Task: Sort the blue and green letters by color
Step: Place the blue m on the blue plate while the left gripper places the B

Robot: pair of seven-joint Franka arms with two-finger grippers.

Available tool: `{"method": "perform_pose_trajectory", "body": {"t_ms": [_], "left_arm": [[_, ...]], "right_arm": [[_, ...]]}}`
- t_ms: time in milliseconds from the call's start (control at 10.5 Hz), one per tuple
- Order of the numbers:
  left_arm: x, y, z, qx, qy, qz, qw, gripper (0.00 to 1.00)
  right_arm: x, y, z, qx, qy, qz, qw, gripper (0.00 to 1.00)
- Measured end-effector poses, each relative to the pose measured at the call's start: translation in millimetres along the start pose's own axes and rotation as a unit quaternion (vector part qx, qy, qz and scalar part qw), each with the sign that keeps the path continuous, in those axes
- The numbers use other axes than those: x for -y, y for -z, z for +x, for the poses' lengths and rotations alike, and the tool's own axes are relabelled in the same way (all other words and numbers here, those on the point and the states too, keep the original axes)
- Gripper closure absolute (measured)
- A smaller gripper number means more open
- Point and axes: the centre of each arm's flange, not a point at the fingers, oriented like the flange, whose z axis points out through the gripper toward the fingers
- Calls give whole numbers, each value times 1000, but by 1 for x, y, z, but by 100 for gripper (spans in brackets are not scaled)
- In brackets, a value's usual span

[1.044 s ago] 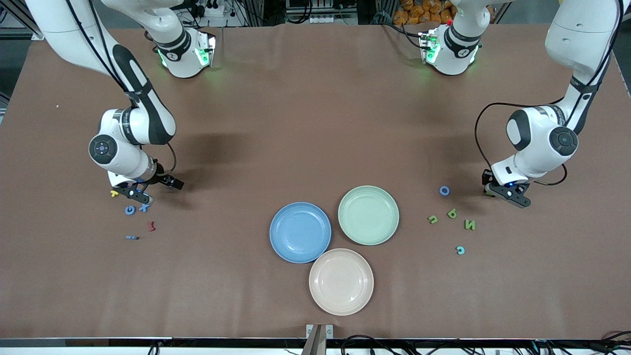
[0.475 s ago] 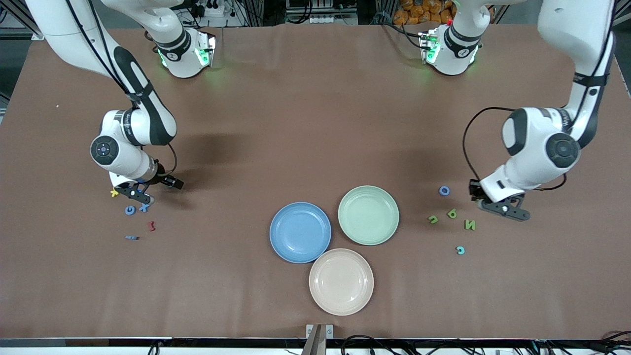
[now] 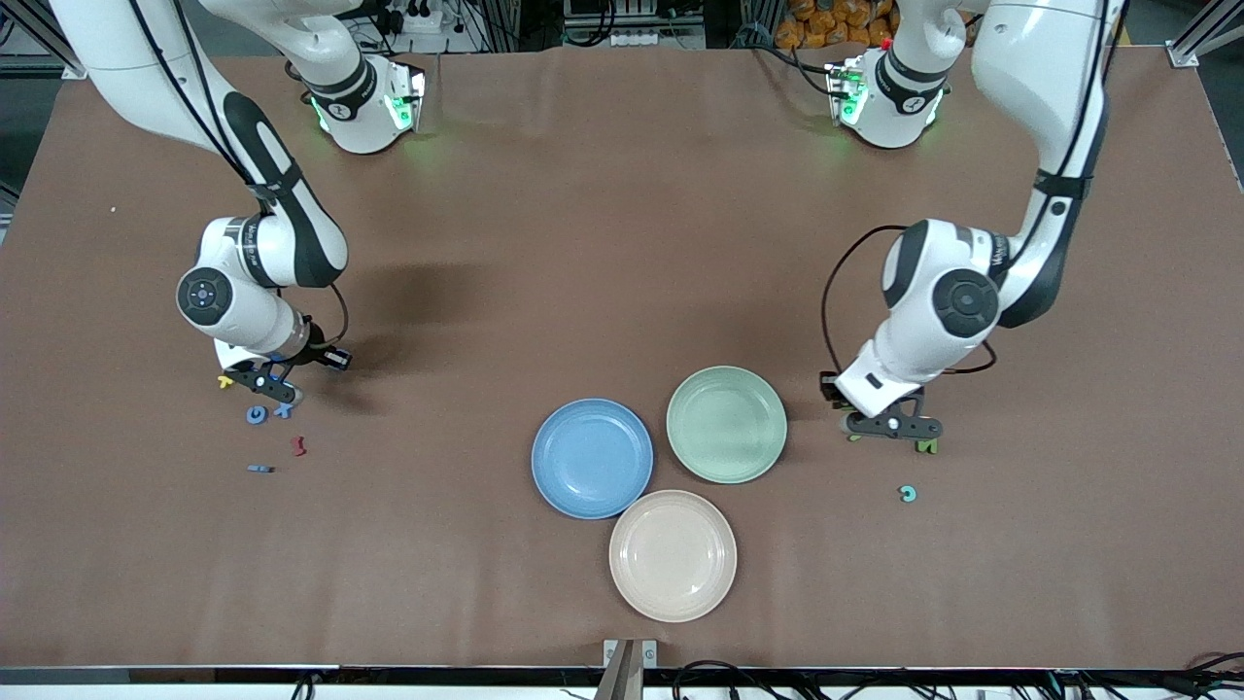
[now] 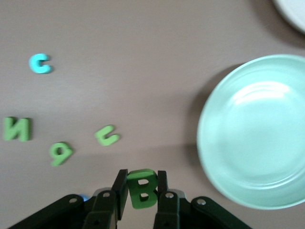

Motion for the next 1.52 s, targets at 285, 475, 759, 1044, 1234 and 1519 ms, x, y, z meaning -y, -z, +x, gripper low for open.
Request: {"method": "perform_pose_trajectory", "body": {"t_ms": [285,475,759,1044,1234,1519], "left_arm": [[-71,1,13,0,67,-31,997,71],[-104,-12,16,5,110,-38,993,71],[-122,-28,19,9,133,-37,990,42],[-77,-18,39,-5,106,-17,994,4],[-25,-16,51,8,67,-9,998,0],[45,-13,61,22,24,-13,999,0]], "right_arm": [[2,5,5,-5,-3,4,1000,74],[22,19,10,5,-28,25,999,74],[85,57,8,31,-84,63,994,74],[176,89,-18,23,-154,90,984,74],[242,95,-35,21,-201,104,974,74],[314,87,-37,24,-268,127,955,74]]}}
